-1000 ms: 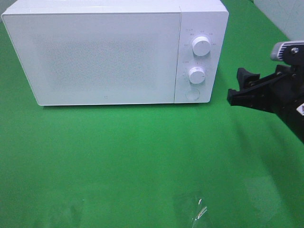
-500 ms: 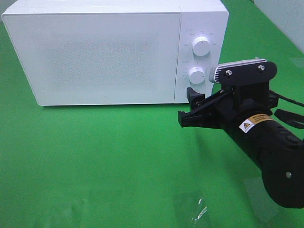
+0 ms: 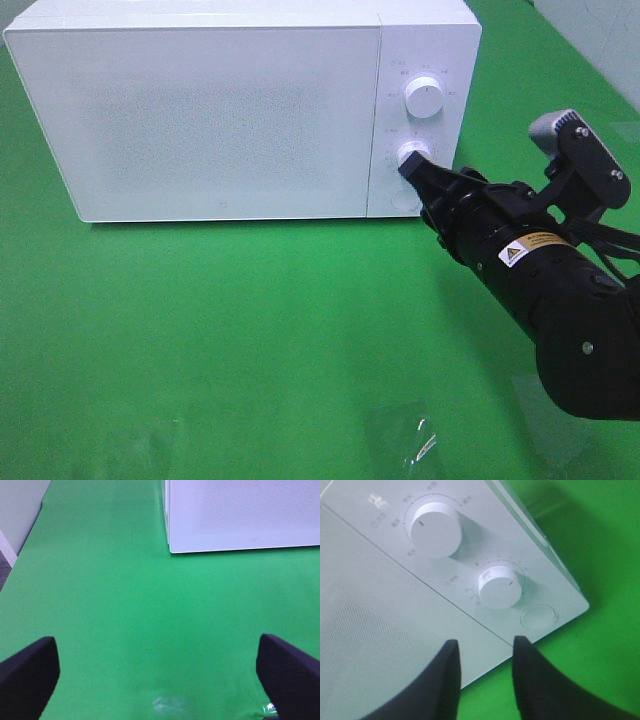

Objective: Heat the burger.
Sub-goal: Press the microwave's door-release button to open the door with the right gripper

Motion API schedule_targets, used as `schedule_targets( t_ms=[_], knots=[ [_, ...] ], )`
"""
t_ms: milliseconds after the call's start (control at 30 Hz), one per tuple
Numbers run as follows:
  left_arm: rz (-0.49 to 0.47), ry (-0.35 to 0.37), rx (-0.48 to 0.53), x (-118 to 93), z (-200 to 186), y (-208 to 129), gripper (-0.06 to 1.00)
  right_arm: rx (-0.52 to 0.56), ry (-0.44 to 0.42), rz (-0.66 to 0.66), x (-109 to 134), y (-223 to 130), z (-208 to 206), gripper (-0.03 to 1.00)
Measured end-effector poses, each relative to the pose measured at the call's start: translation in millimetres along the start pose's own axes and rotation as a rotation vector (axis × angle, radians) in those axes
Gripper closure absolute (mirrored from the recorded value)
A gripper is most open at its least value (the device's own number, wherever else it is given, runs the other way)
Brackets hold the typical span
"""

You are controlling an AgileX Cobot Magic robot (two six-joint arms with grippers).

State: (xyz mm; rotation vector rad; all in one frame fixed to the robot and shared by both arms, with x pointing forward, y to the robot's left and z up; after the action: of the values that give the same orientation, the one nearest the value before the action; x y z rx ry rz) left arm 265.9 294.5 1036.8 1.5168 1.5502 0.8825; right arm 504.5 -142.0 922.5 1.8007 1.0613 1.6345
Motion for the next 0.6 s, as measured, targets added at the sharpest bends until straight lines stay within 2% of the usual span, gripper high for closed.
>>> schedule_targets(
  t_ms=[33,67,133,167,200,233,267,433,467,600],
  knots=[
    [0.000,0.000,0.000,0,0,0,-0.05,0.016,-0.008,0.139,-1,-2,0,0.74],
    [0.000,0.000,0.000,0,0,0,-0.05,0.016,-0.008,0.139,-1,-2,0,0.74],
    [0.000,0.000,0.000,0,0,0,-0.05,0.024,-0.010,0.374,-1,-3,0,0.88],
    [0.000,0.000,0.000,0,0,0,-0.05,0.024,-0.010,0.374,-1,-3,0,0.88],
    [0.000,0.000,0.000,0,0,0,-0.05,0.033,-0.017,0.498,-1,-5,0,0.93],
    [0.000,0.000,0.000,0,0,0,-0.05,0.033,-0.017,0.498,-1,-5,0,0.93],
    [0.000,0.000,0.000,0,0,0,-0.05,0.045,-0.029,0.596,-2,-7,0,0.95],
    [0.000,0.000,0.000,0,0,0,-0.05,0.067,-0.053,0.703,-3,-10,0,0.97],
    [0.000,0.000,0.000,0,0,0,-0.05,0.091,-0.079,0.735,-5,-14,-1,0.97],
    [0.000,0.000,0.000,0,0,0,-0.05,0.112,-0.111,0.756,-8,-19,-1,0.97]
  ],
)
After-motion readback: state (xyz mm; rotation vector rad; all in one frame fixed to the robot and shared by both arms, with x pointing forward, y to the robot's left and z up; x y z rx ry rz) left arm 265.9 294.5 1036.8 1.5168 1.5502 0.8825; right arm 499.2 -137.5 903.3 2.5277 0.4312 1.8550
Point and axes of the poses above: a point on each arm's last joint axis where the gripper is mounted, z pointing out along that axis toward the gripper, x along the wrist's bending axis when the last joint is at zero, y = z × x, the point moved 4 cm from there along z, pointing out along that axis toward the gripper, and after that the axes turned 5 degrees about -z, right-handed, at the moved point
